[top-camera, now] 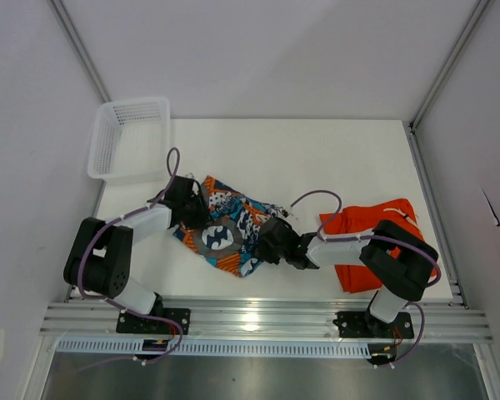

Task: Fold and stack the shorts
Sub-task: Fold the shorts

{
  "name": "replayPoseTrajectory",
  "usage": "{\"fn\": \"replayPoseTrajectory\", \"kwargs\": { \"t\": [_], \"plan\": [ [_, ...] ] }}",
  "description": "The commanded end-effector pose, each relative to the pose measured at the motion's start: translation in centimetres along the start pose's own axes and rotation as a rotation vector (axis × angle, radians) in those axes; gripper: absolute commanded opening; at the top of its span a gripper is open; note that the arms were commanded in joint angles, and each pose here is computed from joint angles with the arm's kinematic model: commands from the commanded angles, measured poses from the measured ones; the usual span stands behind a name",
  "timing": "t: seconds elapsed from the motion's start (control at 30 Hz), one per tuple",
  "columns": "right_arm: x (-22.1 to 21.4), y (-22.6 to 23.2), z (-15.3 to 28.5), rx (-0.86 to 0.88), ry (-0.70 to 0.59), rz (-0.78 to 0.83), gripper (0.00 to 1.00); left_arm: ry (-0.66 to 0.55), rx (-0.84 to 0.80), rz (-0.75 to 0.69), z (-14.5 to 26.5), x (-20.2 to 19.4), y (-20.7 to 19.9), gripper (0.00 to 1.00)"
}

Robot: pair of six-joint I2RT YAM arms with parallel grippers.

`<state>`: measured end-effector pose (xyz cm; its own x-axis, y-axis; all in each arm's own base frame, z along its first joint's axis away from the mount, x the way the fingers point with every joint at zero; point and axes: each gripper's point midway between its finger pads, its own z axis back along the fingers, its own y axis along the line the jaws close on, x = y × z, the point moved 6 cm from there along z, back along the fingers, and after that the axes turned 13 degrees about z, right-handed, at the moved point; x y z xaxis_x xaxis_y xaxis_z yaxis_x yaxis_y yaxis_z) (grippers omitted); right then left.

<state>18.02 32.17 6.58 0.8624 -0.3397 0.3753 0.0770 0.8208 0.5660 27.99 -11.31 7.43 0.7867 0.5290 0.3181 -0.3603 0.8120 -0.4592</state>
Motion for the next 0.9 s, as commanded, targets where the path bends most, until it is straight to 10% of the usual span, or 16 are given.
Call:
{"fn": "replayPoseTrajectory", "kwargs": {
  "t": [0.0,0.27,0.43,0.87],
  "plan": [
    [1.0,-3.8,0.8,-0.111,0.046,0.127,0.13,-0.016,-0.059,0.068,1.0,-1.4,-0.1,0.41],
    [7.7,-6.3,2.6,-0.096,0.084,0.341,0.19,-0.086,-0.151,0.13,5.5,-7.1,0.1,0.57],
    [9.9,-3.6,4.5,0.038,0.06,0.48,0.63,-0.249,-0.111,0.081,9.5,-3.3,-1.1,0.9],
    [12.2,-3.2,7.4,0.03,0.007,0.596,0.85,-0.14,-0.141,-0.101,7.7,-3.9,-1.9,0.97]
  ]
}}
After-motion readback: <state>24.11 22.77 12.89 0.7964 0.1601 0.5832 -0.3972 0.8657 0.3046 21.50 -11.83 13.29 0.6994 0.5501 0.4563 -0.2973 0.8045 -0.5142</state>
